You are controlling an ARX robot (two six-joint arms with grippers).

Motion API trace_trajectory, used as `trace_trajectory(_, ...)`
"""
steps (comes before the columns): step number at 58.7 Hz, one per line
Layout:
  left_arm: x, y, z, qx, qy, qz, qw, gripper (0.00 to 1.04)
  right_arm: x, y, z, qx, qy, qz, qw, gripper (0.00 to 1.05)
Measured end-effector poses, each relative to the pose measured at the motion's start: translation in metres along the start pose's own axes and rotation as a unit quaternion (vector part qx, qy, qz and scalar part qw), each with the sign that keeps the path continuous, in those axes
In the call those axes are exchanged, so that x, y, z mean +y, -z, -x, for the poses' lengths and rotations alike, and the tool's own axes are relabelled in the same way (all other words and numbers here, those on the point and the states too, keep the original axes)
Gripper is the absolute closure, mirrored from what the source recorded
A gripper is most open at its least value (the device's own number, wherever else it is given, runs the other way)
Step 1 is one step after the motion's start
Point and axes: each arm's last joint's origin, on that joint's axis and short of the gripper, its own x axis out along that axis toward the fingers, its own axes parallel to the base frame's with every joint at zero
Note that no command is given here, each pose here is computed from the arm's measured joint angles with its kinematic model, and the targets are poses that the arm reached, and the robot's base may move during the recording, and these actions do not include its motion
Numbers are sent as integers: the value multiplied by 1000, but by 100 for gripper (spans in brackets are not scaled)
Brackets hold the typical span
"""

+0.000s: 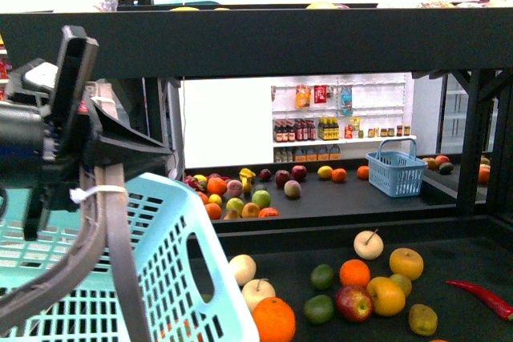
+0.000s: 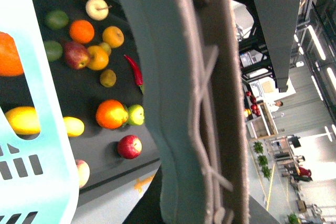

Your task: Pick lemon from shelf

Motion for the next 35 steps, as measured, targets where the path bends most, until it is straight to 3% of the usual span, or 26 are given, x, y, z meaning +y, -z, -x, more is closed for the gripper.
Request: trace_trajectory(35,5,45,-66,27,32,33,999,98,0,0,0,0,0,0,1000,7)
